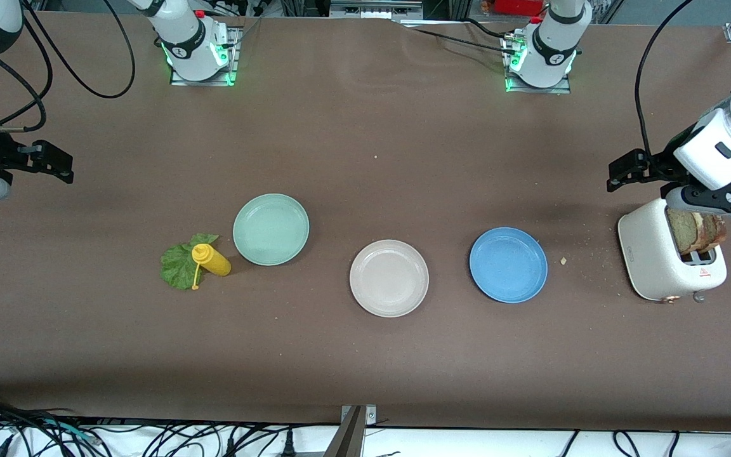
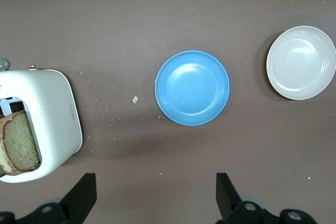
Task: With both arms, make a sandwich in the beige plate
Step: 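Move the left gripper over the toaster toward the bread slices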
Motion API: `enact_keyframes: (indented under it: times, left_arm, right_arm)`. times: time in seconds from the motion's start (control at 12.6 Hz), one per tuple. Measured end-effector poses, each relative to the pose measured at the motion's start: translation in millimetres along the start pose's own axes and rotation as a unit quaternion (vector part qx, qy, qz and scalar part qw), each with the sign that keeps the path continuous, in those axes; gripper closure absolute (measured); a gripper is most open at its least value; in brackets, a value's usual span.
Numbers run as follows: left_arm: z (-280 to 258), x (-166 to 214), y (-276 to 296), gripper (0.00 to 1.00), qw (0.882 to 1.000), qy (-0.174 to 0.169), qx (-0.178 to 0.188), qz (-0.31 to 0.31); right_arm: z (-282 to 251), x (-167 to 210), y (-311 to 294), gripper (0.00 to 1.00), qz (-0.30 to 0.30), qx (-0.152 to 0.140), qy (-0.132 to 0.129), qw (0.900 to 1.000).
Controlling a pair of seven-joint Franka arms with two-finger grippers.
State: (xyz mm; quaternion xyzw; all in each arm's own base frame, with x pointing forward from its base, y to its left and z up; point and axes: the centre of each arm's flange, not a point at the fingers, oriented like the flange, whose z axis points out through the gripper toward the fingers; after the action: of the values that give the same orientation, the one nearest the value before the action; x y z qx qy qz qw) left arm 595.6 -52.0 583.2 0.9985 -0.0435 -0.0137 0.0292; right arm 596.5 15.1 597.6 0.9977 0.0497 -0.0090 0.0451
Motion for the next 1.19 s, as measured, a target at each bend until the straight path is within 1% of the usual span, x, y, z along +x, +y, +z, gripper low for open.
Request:
enact_keyframes:
  times: [0.4,1.19]
  left_arm:
    - [-5.6,0.2,-15.0,0.00,1.000,0.006,0.000,-0.012]
    - [-8.3,-0.7,-37.2,0.00,1.000,0.008,0.000,-0.030]
  right_arm:
    - [-0.3,0.4,-6.4,0.00,0.000,0.030,0.002,1.000]
    - [-0.9,0.4,-6.7,0.00,0.001,0.032,0.003,0.999]
